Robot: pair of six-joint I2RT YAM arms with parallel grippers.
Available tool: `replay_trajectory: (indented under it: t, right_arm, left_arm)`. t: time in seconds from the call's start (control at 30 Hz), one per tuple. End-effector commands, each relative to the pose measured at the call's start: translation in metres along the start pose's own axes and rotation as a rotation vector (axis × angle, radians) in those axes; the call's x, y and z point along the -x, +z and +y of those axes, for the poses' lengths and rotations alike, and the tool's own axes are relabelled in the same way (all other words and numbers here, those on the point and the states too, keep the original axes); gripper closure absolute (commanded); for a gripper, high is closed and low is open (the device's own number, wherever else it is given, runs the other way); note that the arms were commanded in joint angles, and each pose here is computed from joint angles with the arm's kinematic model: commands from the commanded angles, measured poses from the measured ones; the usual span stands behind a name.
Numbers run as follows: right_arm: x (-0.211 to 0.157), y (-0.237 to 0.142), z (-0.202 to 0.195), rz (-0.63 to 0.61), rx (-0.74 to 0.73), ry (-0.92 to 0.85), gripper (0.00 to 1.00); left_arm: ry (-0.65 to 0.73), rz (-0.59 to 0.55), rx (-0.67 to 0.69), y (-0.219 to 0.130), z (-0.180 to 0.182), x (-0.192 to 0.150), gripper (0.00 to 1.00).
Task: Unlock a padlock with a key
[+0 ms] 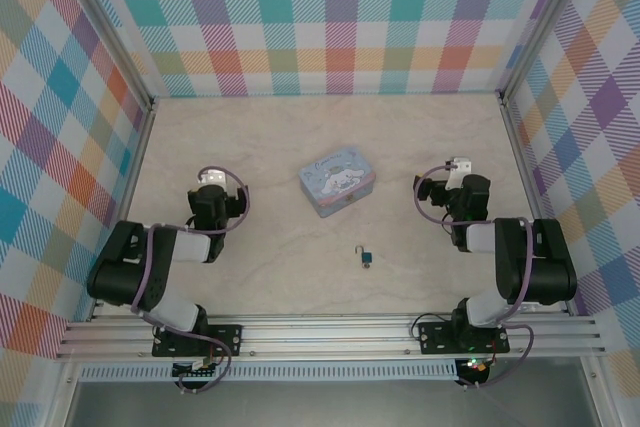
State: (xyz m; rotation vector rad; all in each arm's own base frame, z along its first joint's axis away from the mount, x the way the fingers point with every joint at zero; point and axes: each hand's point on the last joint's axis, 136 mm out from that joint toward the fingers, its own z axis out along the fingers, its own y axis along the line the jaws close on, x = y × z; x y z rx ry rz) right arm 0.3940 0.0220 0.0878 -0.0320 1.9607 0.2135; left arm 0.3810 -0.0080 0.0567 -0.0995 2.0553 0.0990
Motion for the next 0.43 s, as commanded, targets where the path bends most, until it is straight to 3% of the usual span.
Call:
replay_trajectory:
  t: [0.0,0.4]
  right_arm:
    - [0.0047,0.0008,0.0023,-0.013,0.006,-0.024,0.0]
    - [0.0049,0.0014,0.003,-0.011,0.004,-0.028,0.0]
  left_arm:
    - [-0.054,-0.066,-0.061,0.0043,-0.0007,0.0272,0.0]
    - [-0.054,-0.066,-0.06,0.0046,-0.0005,0.0268,0.0]
